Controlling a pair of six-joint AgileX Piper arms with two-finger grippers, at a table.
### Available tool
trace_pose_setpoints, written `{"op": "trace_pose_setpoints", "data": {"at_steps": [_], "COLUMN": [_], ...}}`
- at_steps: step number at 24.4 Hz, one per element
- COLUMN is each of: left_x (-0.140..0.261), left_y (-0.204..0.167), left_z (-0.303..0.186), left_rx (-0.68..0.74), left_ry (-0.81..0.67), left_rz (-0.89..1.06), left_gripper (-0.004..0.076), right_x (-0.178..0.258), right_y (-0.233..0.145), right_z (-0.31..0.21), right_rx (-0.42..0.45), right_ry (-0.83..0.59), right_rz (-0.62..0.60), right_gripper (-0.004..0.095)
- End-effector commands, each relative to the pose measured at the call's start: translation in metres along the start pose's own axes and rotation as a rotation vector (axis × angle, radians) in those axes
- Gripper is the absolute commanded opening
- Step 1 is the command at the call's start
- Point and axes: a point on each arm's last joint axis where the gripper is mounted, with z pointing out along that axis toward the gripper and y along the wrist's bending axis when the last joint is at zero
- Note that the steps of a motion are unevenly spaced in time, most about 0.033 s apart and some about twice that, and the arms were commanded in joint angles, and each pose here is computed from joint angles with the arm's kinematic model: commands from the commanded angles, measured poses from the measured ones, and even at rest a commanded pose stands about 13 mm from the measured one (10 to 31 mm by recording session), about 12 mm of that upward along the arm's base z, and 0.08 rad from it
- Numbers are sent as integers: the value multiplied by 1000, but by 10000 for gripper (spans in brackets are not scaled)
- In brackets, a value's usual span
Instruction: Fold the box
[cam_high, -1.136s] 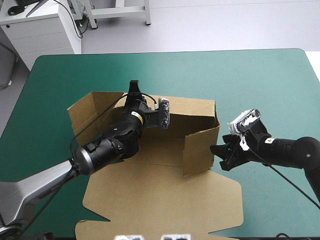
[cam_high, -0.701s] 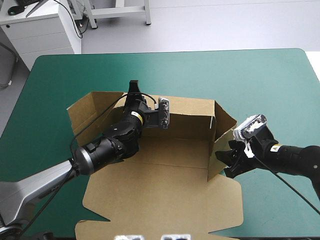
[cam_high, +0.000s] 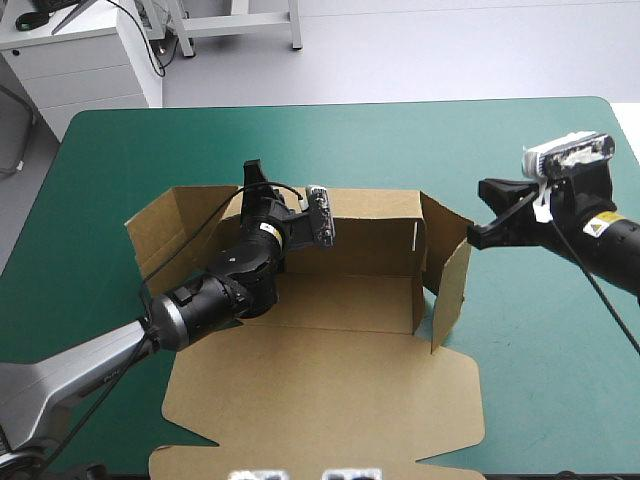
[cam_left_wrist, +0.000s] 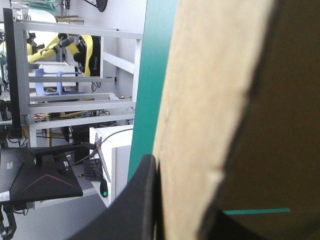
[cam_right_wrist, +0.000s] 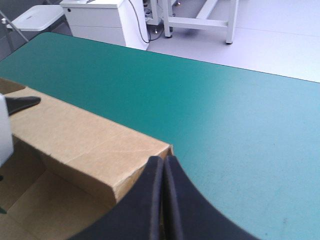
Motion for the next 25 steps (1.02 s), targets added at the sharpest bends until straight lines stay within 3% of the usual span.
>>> {"op": "trace_pose_setpoints", "data": {"at_steps": [1, 10, 20, 25], "left_x": [6, 8, 8, 8], "left_y": [18, 20, 20, 20], "left_z": [-11, -11, -11, -11], "left_rx": [-73, -102, -102, -102], "left_ry": [34, 50, 50, 50], "left_rz": [-83, -103, -103, -103], "left_gripper": [-8, -8, -8, -8], "right_x": [-31, -55, -13, -3], "right_y": [-11, -47, -64, -62], "right_z": [13, 117, 182, 189], "right_rx": [50, 20, -28, -80], "right_ry": [-55, 150, 426, 477], "right_rz": [49, 177, 261, 268], "right_gripper": [-8, -8, -8, -8]}}
